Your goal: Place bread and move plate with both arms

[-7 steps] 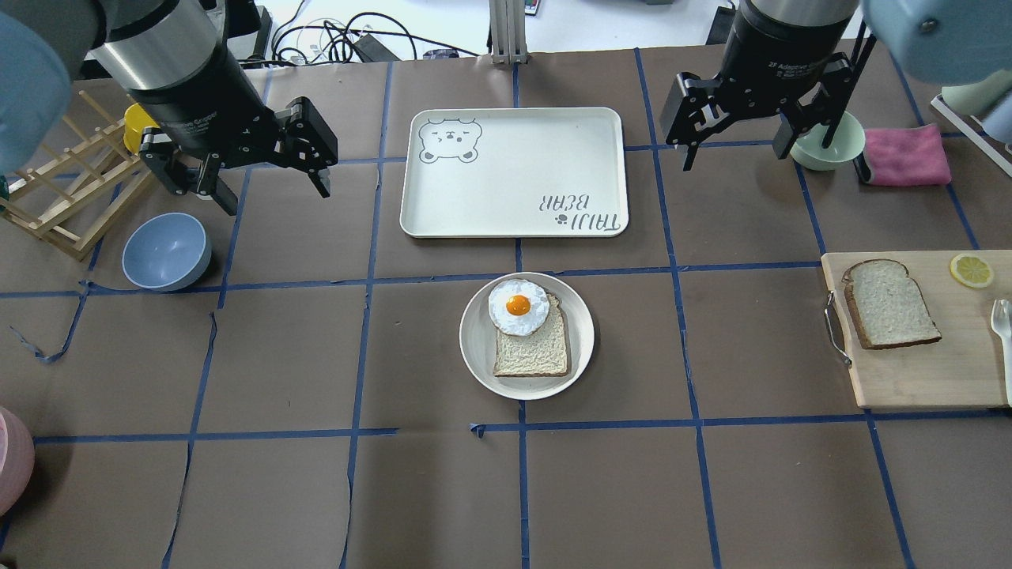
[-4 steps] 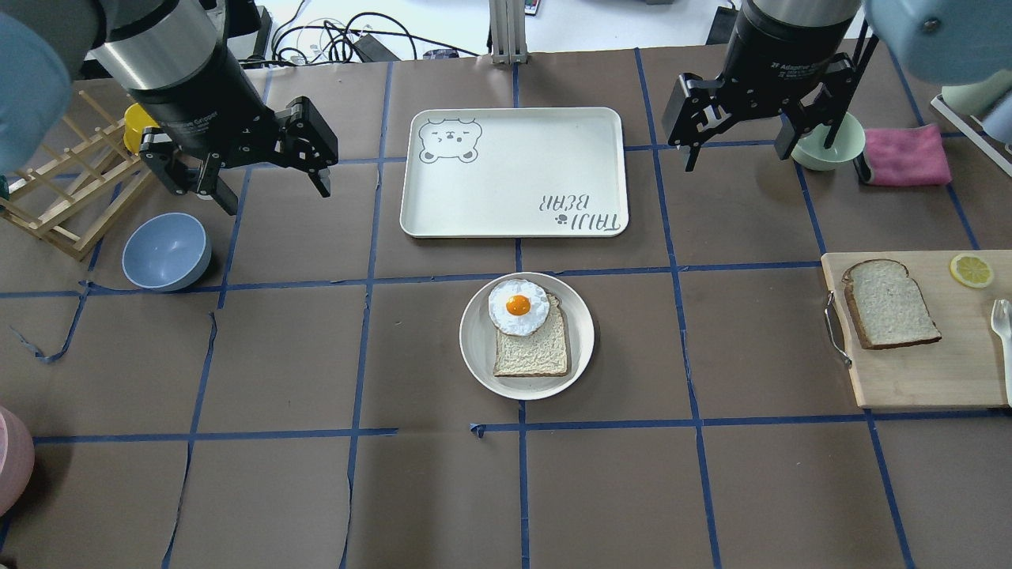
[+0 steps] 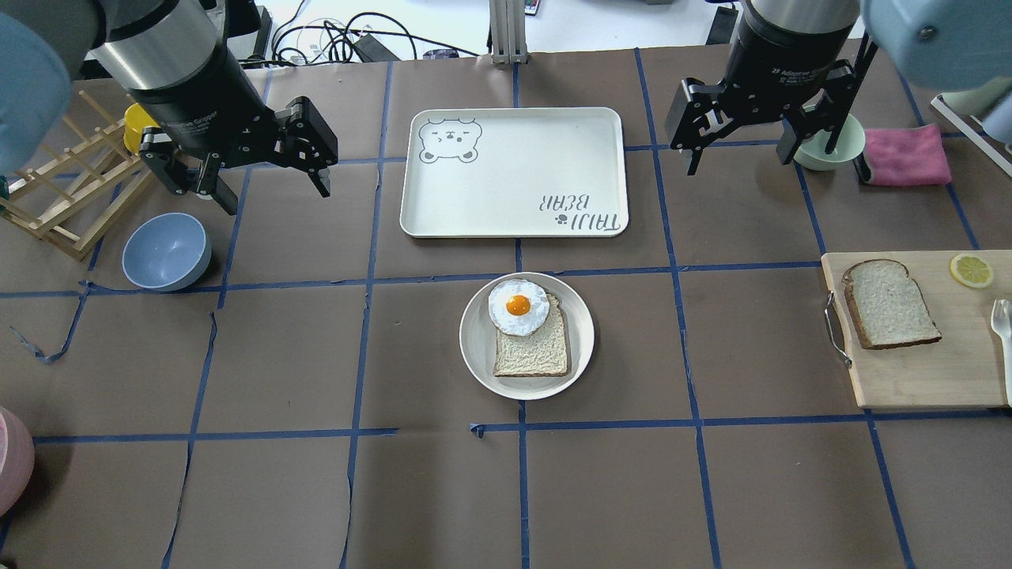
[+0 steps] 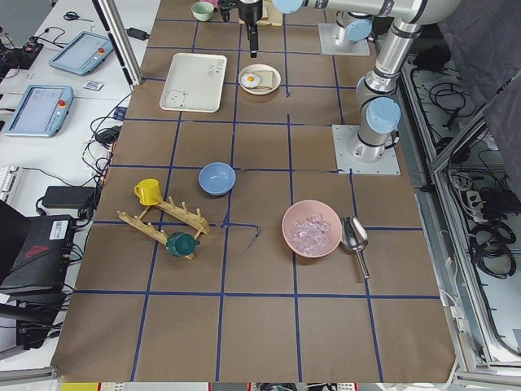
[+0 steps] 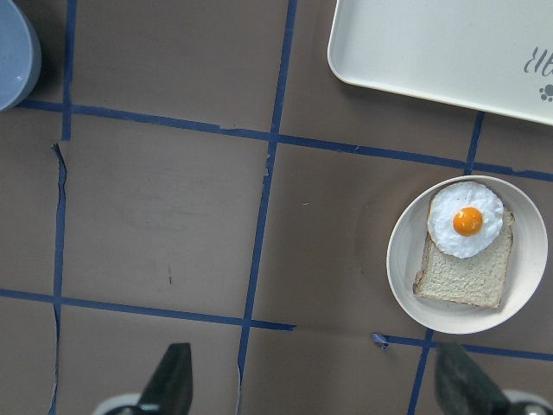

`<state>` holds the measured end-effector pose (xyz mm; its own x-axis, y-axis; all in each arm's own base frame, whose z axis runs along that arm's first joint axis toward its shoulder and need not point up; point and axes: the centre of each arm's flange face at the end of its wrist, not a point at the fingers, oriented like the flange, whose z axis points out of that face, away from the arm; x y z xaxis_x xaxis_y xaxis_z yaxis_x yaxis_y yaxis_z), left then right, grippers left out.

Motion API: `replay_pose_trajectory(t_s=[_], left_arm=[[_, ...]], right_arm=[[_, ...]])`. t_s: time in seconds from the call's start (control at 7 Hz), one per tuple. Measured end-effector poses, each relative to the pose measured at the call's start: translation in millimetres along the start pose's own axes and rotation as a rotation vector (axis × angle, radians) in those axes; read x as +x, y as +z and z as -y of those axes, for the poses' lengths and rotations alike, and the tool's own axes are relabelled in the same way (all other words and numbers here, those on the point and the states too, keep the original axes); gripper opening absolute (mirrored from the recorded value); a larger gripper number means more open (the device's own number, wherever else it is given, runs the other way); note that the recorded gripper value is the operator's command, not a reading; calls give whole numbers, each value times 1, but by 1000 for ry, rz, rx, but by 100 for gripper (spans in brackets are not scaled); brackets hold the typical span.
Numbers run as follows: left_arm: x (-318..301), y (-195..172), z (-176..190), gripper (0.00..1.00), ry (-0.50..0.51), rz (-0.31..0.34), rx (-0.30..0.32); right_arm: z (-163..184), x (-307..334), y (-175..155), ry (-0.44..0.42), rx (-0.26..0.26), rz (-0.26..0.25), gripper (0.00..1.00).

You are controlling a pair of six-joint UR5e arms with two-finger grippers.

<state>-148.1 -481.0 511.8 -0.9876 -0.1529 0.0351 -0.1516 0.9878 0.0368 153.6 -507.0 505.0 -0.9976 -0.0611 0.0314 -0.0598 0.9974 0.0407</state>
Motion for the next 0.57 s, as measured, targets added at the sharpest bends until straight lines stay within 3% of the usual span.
replay_pose_trajectory(t_s=[0.57], left_arm=[[0, 0, 0, 100, 0, 0, 0]], right_arm=[[0, 2, 2, -2, -5, 0, 100]])
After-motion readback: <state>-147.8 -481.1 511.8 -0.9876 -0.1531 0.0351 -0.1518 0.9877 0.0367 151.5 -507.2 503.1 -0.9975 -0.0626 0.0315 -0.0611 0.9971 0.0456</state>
